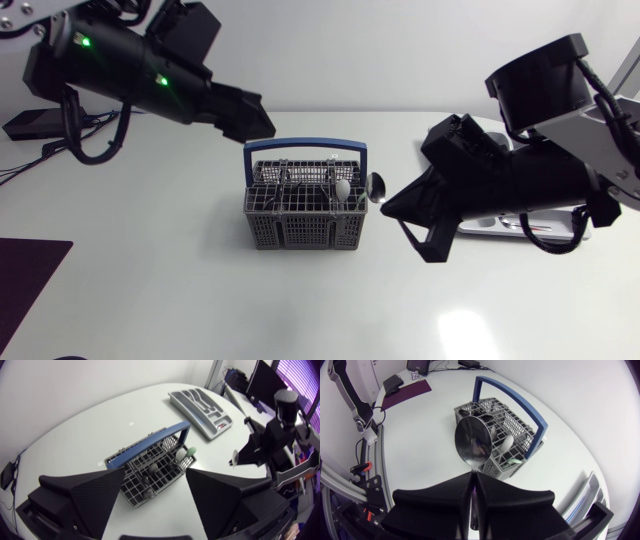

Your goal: Unload the cutlery basket into the drawer organizer.

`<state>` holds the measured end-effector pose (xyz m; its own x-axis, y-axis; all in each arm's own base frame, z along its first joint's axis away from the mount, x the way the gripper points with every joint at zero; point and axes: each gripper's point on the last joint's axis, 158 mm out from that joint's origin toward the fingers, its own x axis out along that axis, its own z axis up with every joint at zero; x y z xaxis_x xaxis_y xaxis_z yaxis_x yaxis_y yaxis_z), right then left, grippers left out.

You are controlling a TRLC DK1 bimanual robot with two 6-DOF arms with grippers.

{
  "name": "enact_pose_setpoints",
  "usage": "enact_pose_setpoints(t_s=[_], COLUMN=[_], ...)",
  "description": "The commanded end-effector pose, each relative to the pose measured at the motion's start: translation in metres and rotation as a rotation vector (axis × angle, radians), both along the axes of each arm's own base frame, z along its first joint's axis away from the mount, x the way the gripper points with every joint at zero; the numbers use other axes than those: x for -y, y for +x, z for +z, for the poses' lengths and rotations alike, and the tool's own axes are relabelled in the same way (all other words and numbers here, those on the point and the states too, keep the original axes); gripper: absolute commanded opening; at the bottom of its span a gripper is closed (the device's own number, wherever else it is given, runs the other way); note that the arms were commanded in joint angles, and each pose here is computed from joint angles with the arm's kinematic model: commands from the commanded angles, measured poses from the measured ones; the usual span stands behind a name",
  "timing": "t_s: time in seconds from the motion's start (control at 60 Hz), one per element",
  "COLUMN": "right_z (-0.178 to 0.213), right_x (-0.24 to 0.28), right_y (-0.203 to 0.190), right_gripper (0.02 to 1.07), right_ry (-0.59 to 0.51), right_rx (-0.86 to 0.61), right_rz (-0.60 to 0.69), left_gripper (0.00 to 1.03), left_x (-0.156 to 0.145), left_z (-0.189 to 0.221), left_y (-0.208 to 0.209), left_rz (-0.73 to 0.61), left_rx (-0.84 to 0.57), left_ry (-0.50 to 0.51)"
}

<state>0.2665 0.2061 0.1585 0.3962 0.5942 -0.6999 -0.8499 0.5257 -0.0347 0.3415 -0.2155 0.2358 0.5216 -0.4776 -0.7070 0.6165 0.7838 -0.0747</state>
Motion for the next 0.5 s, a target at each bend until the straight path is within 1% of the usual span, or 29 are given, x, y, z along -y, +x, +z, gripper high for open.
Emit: enact_pose_setpoints(t_s=[0.0,0.1,0.167,0.217,0.483], right_z=[-0.012,-0.013,-0.015,-0.019,-0.033], right_x=[0.015,0.032,0.042,0.052,0.087], right_y=[-0.003,-0.001,0.0,0.002,0.002], right_gripper=[0.08,0.07,0.07,0.07,0.07], right_ry=[-0.04,-0.066,-0.089,-0.111,-0.182], right_rx=[-0.005,-0.007,-0.009,-0.011,-0.036], right_rz=[0.023,0.028,0.031,0.031,0.036], left_gripper=[0.86,0.86,0.86,0.86,0.86], left_x=[0.001,-0.001,-0.002,-0.003,-0.005], left_z=[-0.022,-0.041,-0.048,-0.057,-0.088], left_y=[-0.015,-0.023,-0.027,-0.03,-0.042], left_rz=[-0.06,-0.064,-0.067,-0.066,-0.074], left_rx=[0.0,0.025,0.033,0.041,0.052], left_ry=[0.105,0.23,0.275,0.33,0.491])
